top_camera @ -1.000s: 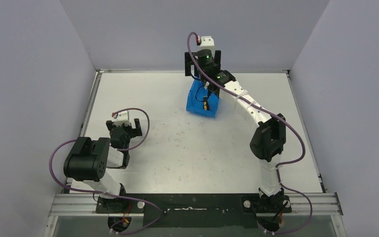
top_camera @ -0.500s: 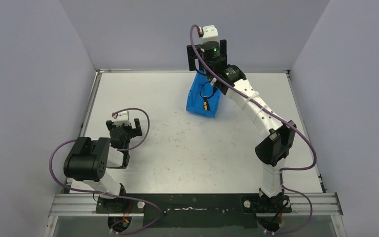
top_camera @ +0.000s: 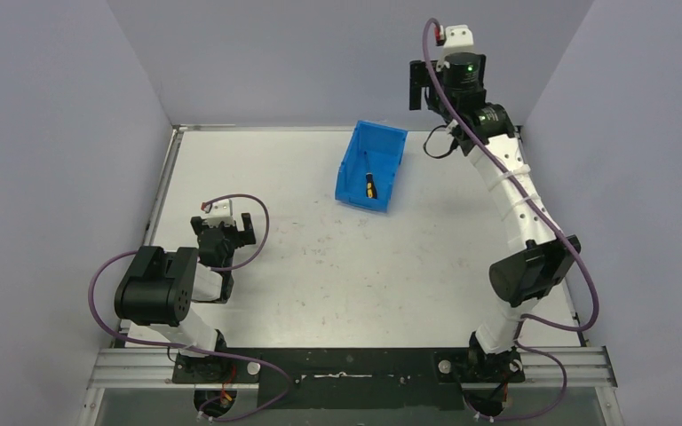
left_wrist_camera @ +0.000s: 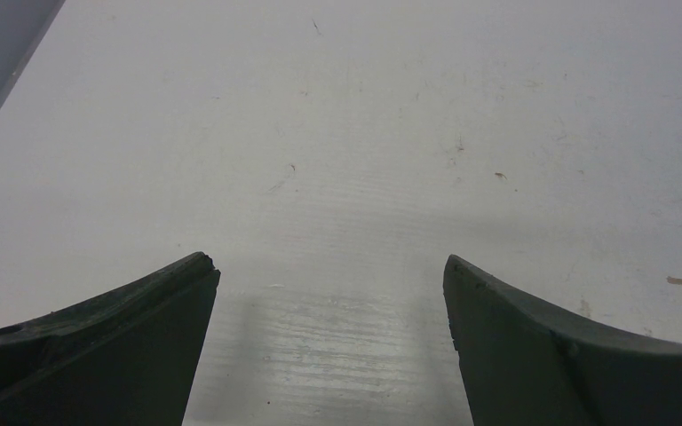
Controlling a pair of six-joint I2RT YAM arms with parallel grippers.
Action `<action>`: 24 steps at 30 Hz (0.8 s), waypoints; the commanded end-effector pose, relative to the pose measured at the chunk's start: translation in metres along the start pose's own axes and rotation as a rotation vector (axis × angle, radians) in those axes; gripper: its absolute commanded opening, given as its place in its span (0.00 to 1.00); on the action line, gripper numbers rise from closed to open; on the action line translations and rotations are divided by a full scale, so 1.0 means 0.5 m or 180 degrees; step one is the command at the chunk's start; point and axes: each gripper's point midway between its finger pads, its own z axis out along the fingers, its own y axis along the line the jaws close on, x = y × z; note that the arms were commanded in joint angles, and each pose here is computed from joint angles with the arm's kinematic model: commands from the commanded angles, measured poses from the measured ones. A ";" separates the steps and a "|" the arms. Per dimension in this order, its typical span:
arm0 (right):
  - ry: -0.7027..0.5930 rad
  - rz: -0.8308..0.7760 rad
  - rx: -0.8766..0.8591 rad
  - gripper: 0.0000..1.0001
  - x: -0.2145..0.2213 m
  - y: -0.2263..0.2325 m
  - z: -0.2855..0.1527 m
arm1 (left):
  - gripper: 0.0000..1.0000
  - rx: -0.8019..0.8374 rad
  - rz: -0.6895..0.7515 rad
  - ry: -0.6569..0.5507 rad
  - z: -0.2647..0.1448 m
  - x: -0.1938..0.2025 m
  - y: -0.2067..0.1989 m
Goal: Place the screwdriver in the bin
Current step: Reset both arms
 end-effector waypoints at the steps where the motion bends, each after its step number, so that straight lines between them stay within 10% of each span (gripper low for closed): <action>1: 0.0002 0.0006 -0.0098 1.00 -0.010 -0.072 -0.030 | 0.97 0.0027 -0.0015 -0.0238 0.010 -0.044 -0.005; 24: 0.0510 0.0445 0.0020 1.00 0.107 -0.265 0.009 | 0.97 0.0027 -0.0017 -0.0235 0.011 -0.043 -0.006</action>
